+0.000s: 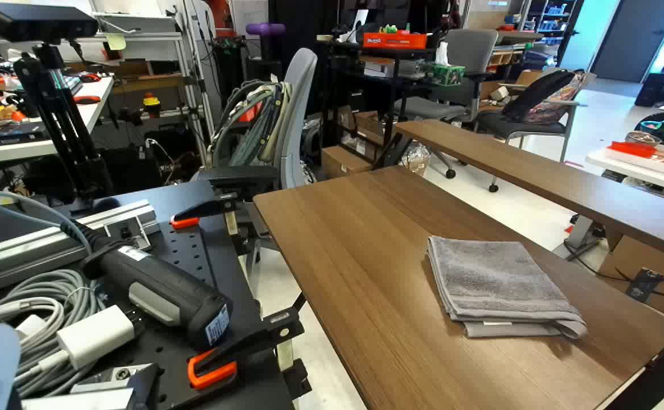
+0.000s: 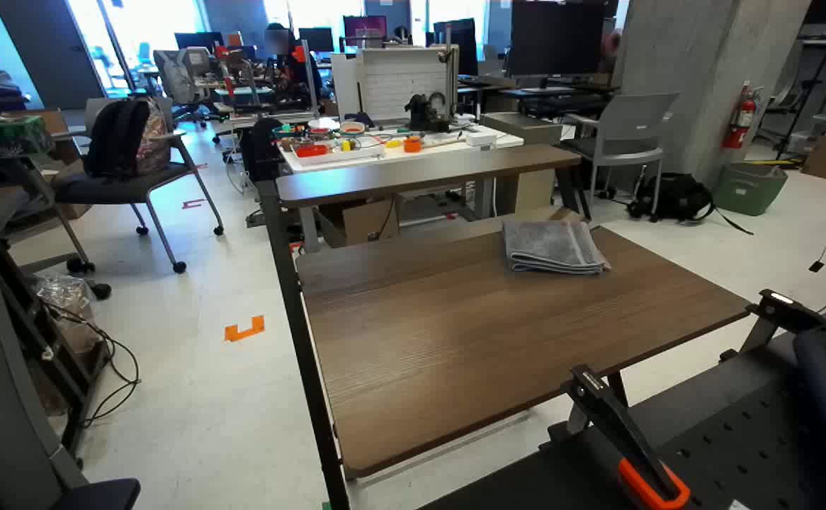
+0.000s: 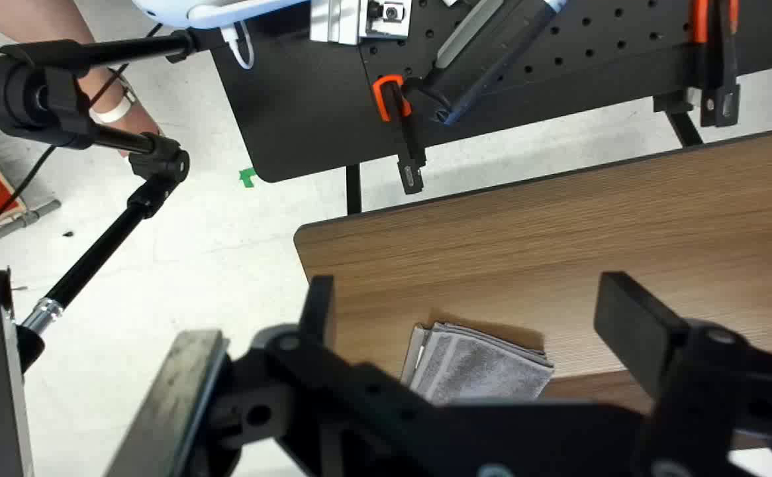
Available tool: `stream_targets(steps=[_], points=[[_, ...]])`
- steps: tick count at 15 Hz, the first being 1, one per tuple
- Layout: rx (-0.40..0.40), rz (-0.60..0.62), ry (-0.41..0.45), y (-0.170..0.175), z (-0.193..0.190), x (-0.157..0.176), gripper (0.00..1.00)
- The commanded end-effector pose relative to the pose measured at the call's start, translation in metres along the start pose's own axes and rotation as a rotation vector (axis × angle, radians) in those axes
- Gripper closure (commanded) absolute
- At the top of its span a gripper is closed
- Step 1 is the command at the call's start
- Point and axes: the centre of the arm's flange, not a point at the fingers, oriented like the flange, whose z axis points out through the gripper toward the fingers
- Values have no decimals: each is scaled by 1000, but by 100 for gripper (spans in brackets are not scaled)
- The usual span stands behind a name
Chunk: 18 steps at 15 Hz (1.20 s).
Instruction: Move the towel to the left
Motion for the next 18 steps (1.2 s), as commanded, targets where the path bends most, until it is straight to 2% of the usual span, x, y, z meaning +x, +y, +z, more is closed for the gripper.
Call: stream_targets(steps=[1, 13, 18], points=[[0, 0, 0, 0, 0, 0, 0], [0, 0, 0, 0, 0, 0, 0], [54, 47, 25, -14, -9, 39, 0]])
